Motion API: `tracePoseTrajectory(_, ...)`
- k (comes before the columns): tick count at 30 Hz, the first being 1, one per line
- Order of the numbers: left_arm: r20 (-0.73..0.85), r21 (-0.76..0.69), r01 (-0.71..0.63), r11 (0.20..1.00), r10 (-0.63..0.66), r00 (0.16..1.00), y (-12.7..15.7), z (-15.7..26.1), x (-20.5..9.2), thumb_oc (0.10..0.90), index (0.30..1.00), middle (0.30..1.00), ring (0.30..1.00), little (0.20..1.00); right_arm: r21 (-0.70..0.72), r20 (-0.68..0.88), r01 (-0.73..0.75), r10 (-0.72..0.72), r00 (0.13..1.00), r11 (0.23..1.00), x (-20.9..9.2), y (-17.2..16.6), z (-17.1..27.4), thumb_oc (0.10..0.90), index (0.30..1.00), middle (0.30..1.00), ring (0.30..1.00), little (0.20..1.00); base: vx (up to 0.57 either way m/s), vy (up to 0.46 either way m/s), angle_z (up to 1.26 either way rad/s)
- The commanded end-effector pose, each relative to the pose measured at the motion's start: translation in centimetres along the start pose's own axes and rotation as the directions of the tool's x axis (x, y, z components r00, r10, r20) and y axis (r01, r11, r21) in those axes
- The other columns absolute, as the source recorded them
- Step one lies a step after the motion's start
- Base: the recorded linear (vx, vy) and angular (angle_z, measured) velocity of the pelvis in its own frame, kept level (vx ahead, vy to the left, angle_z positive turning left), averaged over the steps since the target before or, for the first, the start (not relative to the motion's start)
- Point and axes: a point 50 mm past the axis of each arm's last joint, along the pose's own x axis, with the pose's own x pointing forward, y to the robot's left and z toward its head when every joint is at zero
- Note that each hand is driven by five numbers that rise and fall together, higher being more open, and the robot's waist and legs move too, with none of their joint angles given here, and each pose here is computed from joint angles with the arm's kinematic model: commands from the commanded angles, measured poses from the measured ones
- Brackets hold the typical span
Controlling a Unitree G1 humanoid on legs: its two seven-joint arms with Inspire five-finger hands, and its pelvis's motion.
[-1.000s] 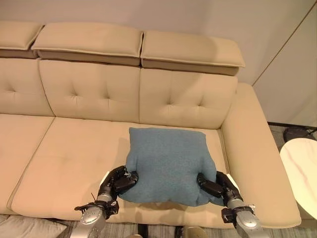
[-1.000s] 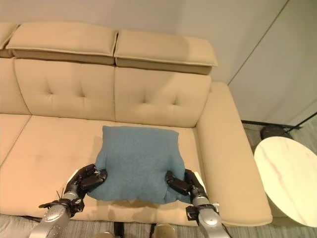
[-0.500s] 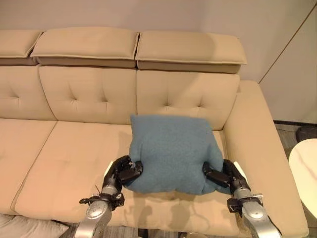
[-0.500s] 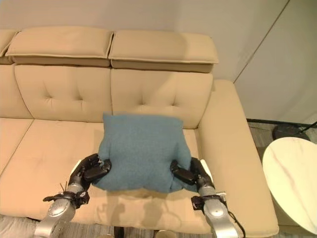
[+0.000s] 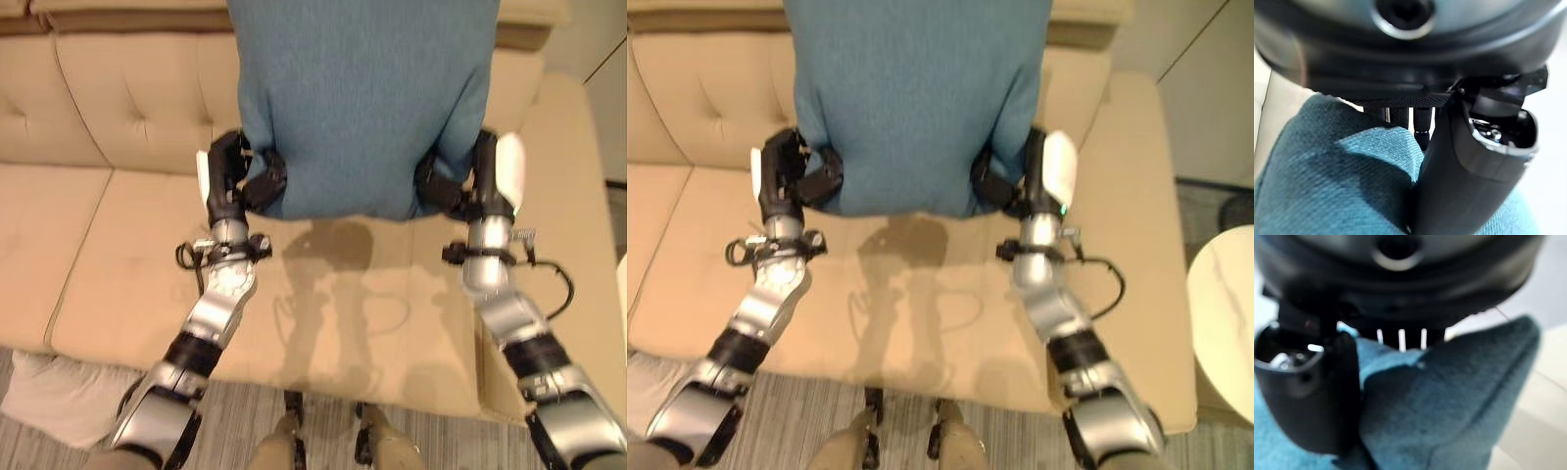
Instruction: Pick up all the scattered cushions and arrange them neatly on the sofa.
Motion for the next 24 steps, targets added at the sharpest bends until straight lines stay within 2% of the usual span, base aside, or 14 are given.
tracePoseTrajectory(1, 0.429, 0.028, 0.172, 0.985, -0.167, 0.888, -5.3, 10.6, 3.6, 0.400, 0.300, 0.300, 0.300, 0.300, 0.180, 0.380, 0.126, -0.187, 0.906, 0.976, 4.4, -1.3, 10.5, 0.400, 0.300, 0.300, 0.300, 0.300, -0.10, 0.002, -0.07)
tracePoseTrajectory(3, 0.428, 0.066, 0.153, 0.986, -0.167, 0.888, -5.1, 11.1, 4.6, 0.400, 0.300, 0.300, 0.300, 0.300, 0.177, 0.375, 0.132, -0.191, 0.907, 0.975, 5.3, -1.3, 10.9, 0.400, 0.300, 0.300, 0.300, 0.300, -0.07, 0.013, -0.05)
tracePoseTrajectory(4, 0.437, 0.173, 0.123, 0.977, -0.189, 0.880, -4.9, 12.3, 6.3, 0.400, 0.300, 0.300, 0.300, 0.300, 0.159, 0.372, 0.147, -0.197, 0.907, 0.976, 6.8, -1.7, 11.7, 0.400, 0.300, 0.300, 0.300, 0.300, -0.07, 0.041, -0.11)
tracePoseTrajectory(7, 0.443, 0.232, 0.107, 0.967, -0.203, 0.873, -4.9, 13.5, 7.4, 0.400, 0.300, 0.300, 0.300, 0.300, 0.163, 0.359, 0.164, -0.214, 0.908, 0.973, 8.0, -2.2, 12.5, 0.400, 0.300, 0.300, 0.300, 0.300, -0.04, 0.029, -0.19)
tracePoseTrajectory(8, 0.423, 0.272, 0.099, 0.957, -0.211, 0.881, -4.6, 13.9, 8.3, 0.800, 0.900, 0.900, 0.900, 0.900, 0.151, 0.348, 0.161, -0.205, 0.915, 0.975, 8.7, -2.3, 12.8, 0.695, 0.742, 0.742, 0.742, 0.742, -0.04, 0.045, -0.18)
tracePoseTrajectory(9, 0.416, 0.268, 0.087, 0.959, -0.197, 0.888, -4.0, 14.0, 8.7, 0.800, 0.900, 0.900, 0.900, 0.900, 0.164, 0.337, 0.144, -0.193, 0.922, 0.976, 8.9, -2.3, 12.9, 0.800, 0.900, 0.900, 0.900, 0.900, -0.03, 0.047, -0.05)
tracePoseTrajectory(13, 0.370, 0.244, 0.130, 0.961, -0.216, 0.904, -3.6, 11.7, 7.7, 0.800, 0.900, 0.900, 0.900, 0.900, 0.191, 0.311, 0.064, -0.122, 0.943, 0.980, 7.7, -0.9, 11.8, 0.800, 0.900, 0.900, 0.900, 0.900, 0.01, 0.001, 0.00)
tracePoseTrajectory(15, 0.274, 0.242, 0.146, 0.959, -0.212, 0.938, -2.9, 8.0, 6.5, 0.800, 0.900, 0.900, 0.900, 0.900, 0.206, 0.268, 0.010, -0.067, 0.961, 0.978, 5.8, 0.6, 9.8, 0.800, 0.900, 0.900, 0.900, 0.900, 0.02, -0.025, -0.13)
tracePoseTrajectory(20, 0.211, 0.258, 0.138, 0.956, -0.195, 0.958, -1.6, 5.6, 5.7, 0.800, 0.900, 0.900, 0.900, 0.900, 0.221, 0.227, -0.058, 0.006, 0.974, 0.973, 3.7, 2.0, 7.9, 0.800, 0.900, 0.900, 0.900, 0.900, 0.00, -0.013, 0.07)
tracePoseTrajectory(24, 0.187, 0.250, 0.114, 0.962, -0.163, 0.969, 0.1, 4.3, 5.1, 0.800, 0.900, 0.900, 0.900, 0.900, 0.234, 0.195, -0.071, 0.024, 0.980, 0.970, 2.8, 1.9, 6.5, 0.800, 0.900, 0.900, 0.900, 0.900, 0.00, -0.003, 0.00)
